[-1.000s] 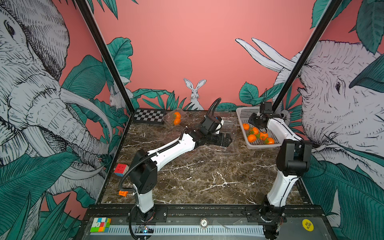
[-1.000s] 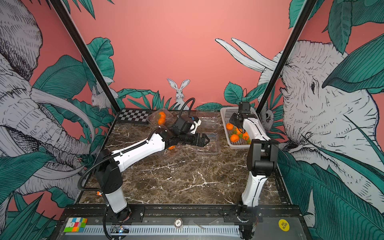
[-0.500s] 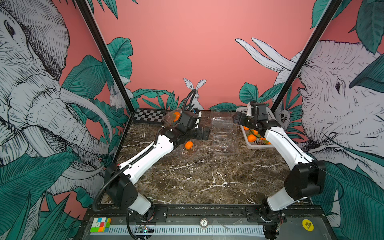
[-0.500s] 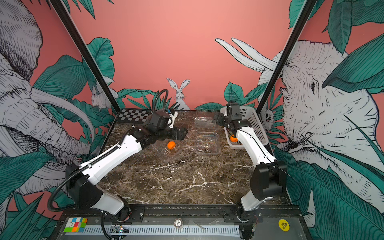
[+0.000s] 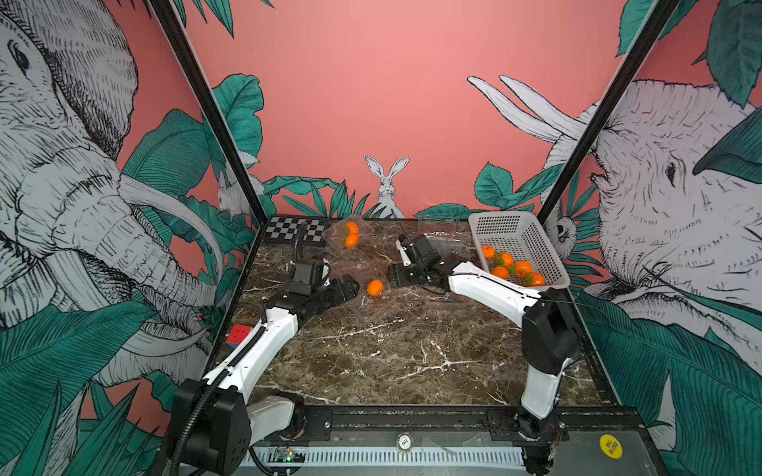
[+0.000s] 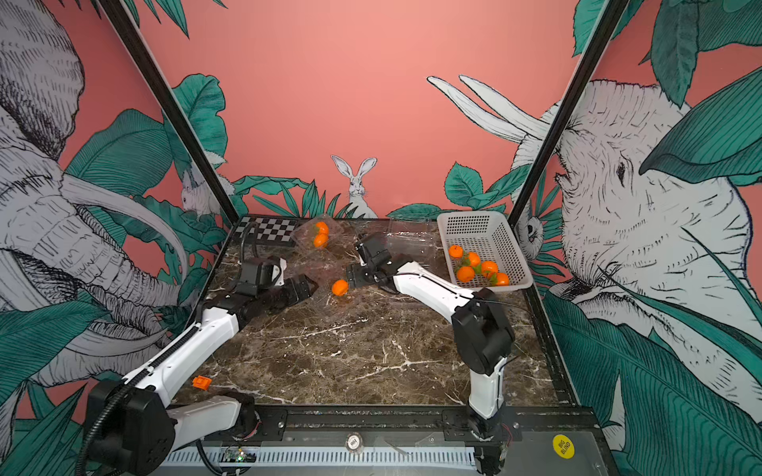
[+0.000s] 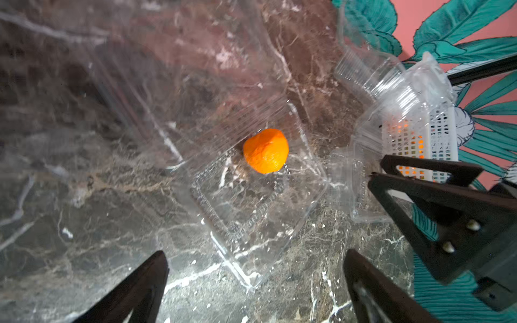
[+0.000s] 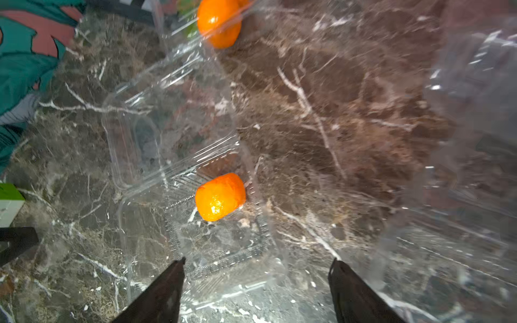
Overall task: Take oranges out of containers
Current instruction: Place the orange in the basket, then pick up the orange from the packing box.
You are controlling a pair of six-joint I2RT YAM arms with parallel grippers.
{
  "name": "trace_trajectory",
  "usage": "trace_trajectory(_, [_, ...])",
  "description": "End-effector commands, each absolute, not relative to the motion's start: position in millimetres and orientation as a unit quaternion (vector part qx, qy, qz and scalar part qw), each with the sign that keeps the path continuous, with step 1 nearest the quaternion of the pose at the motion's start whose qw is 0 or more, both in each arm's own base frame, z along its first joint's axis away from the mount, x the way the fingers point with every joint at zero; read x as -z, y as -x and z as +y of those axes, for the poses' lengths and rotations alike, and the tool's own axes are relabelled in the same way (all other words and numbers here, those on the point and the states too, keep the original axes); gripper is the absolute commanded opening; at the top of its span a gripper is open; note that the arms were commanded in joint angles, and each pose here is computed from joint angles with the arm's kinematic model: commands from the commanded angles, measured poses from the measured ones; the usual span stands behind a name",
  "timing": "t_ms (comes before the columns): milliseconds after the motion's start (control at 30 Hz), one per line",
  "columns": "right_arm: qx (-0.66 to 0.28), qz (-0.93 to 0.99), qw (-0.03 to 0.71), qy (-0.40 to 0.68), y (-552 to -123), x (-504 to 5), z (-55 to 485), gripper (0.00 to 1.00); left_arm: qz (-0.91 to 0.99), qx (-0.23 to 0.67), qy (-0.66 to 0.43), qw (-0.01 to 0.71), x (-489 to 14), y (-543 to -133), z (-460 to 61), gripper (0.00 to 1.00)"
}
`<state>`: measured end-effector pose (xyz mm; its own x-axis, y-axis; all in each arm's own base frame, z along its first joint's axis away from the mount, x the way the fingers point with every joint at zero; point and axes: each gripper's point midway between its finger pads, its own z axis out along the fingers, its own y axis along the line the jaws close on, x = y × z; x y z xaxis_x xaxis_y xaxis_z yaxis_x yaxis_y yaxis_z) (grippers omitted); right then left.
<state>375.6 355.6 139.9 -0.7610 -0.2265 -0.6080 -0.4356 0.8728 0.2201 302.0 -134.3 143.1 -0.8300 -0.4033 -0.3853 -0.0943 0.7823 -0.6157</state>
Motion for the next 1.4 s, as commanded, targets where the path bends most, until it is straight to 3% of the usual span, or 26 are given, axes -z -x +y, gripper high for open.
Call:
trace_trajectory(0, [-0.181,0.919,0.297,0.182,-374.0,-141.5,377.7,0.77,0.874,0.377,0.164,0.260,-158.4,-300.0,-138.0,0.99])
trace_trajectory(200, [-0.176,0.931,0.265,0.179,-376.7,-109.0,394.4,0.72,0.868,0.391,0.189,0.242,-138.1,-290.4,-131.0,0.99])
trace_trajectory(700, [-0.161,0.943,0.230,0.181,-384.9,-57.9,415.5,0.70,0.865,0.402,0.198,0.226,-123.9,-289.5,-134.6,0.99])
trace_trajectory(933, [-0.153,0.944,0.228,0.181,-389.6,-44.1,418.0,0.57,0.866,0.401,0.200,0.221,-119.4,-288.6,-134.6,0.99])
trace_trajectory(1133, [-0.168,0.938,0.243,0.180,-389.8,-67.9,420.1,0.51,0.867,0.398,0.187,0.233,-130.8,-290.8,-134.2,0.99])
trace_trajectory(1367, [-0.194,0.921,0.293,0.169,-393.4,-141.8,404.3,0.49,0.871,0.367,0.160,0.283,-172.6,-299.5,-126.1,0.99])
